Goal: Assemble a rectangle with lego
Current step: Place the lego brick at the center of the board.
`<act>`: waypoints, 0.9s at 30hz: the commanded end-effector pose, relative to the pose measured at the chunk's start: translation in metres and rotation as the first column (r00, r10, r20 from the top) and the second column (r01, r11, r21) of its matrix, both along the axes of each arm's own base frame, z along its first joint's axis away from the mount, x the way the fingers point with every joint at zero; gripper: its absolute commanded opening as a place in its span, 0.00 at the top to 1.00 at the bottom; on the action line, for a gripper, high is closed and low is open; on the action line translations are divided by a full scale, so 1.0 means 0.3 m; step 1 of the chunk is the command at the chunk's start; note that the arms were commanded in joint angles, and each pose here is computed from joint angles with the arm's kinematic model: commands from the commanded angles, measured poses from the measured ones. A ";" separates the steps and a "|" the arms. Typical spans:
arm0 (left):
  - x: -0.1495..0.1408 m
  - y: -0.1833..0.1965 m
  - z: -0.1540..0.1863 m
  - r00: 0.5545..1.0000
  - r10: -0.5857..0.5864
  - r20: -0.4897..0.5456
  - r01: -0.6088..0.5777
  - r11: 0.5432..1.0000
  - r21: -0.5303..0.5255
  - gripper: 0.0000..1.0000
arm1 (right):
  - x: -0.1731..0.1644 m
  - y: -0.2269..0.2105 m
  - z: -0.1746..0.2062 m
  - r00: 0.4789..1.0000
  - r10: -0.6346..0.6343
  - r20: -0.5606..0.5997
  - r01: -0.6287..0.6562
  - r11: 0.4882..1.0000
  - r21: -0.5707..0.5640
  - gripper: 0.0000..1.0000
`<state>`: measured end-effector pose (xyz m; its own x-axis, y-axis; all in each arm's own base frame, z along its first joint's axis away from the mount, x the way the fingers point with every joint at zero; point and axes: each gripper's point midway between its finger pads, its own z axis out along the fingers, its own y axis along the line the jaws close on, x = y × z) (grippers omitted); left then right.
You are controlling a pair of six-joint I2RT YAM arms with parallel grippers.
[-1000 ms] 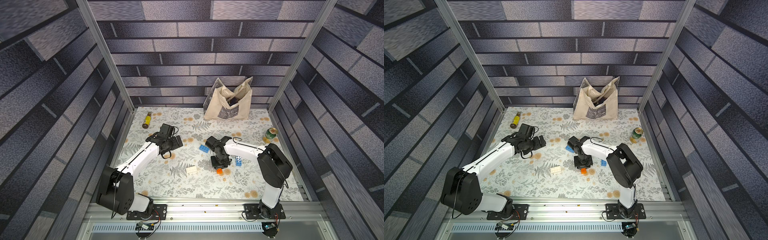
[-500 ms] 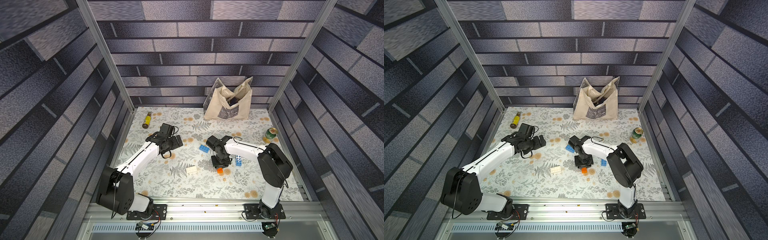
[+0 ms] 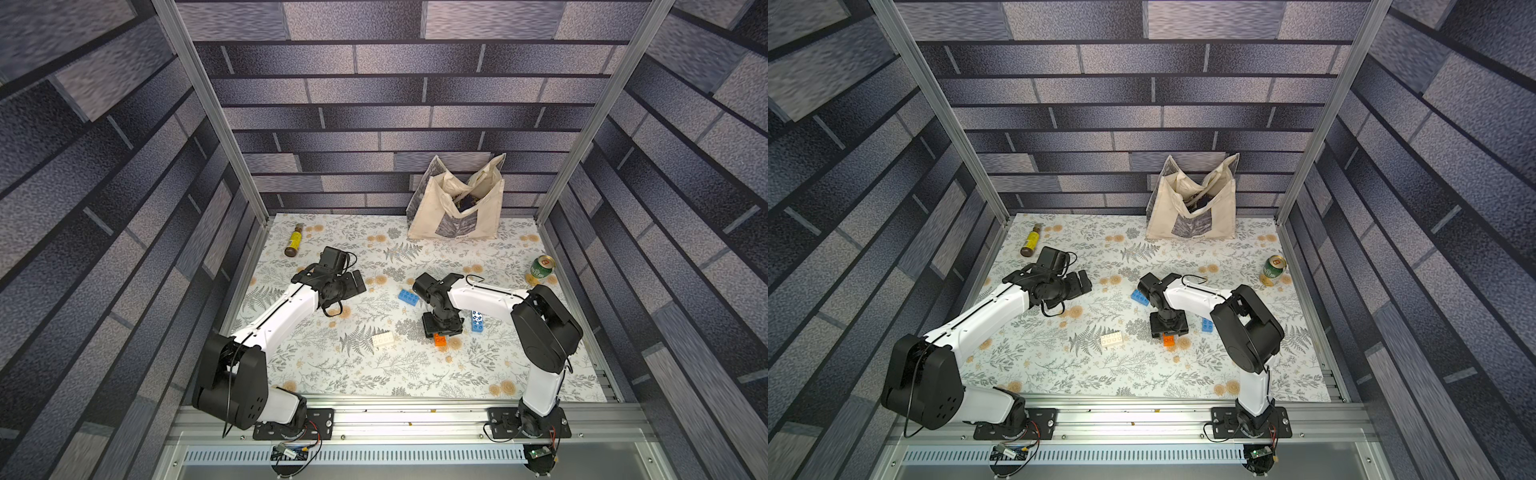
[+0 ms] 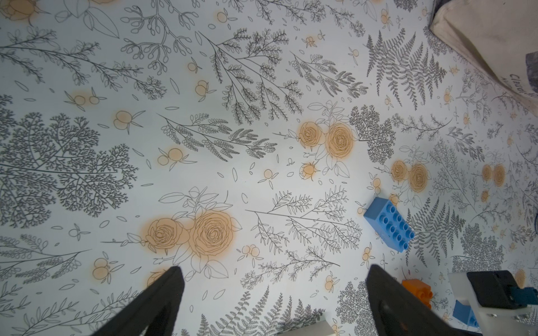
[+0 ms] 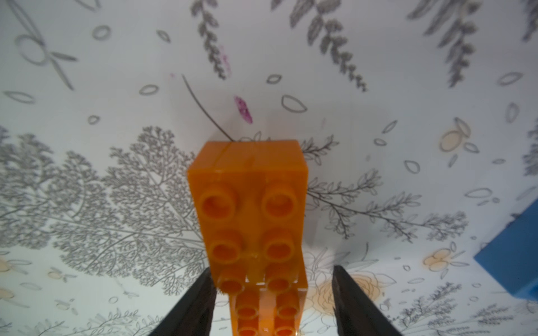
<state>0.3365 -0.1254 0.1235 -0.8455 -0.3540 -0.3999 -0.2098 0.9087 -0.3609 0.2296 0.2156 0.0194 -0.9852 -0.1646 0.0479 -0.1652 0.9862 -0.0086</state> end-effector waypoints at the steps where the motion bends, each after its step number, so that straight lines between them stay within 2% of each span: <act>1: 0.006 0.002 0.020 1.000 0.003 0.004 -0.003 1.000 0.014 0.00 | 0.002 0.012 0.018 1.000 -0.013 0.010 0.012 0.999 0.037 0.35; 15: 0.006 0.005 0.020 1.000 0.005 0.003 -0.005 1.000 0.019 0.00 | -0.005 0.021 0.012 1.000 -0.030 -0.004 0.030 0.998 0.052 0.46; 27: 0.011 -0.002 0.015 1.000 -0.004 -0.004 0.004 1.000 0.017 0.00 | -0.009 0.008 0.000 0.995 -0.102 -0.011 0.103 0.994 0.026 0.53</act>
<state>0.3363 -0.1253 0.1218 -0.8481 -0.3531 -0.3951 -0.2124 0.9096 -0.3570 0.2273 0.2215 0.0181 -0.9938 -0.0963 0.0560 -0.0951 0.9952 0.0244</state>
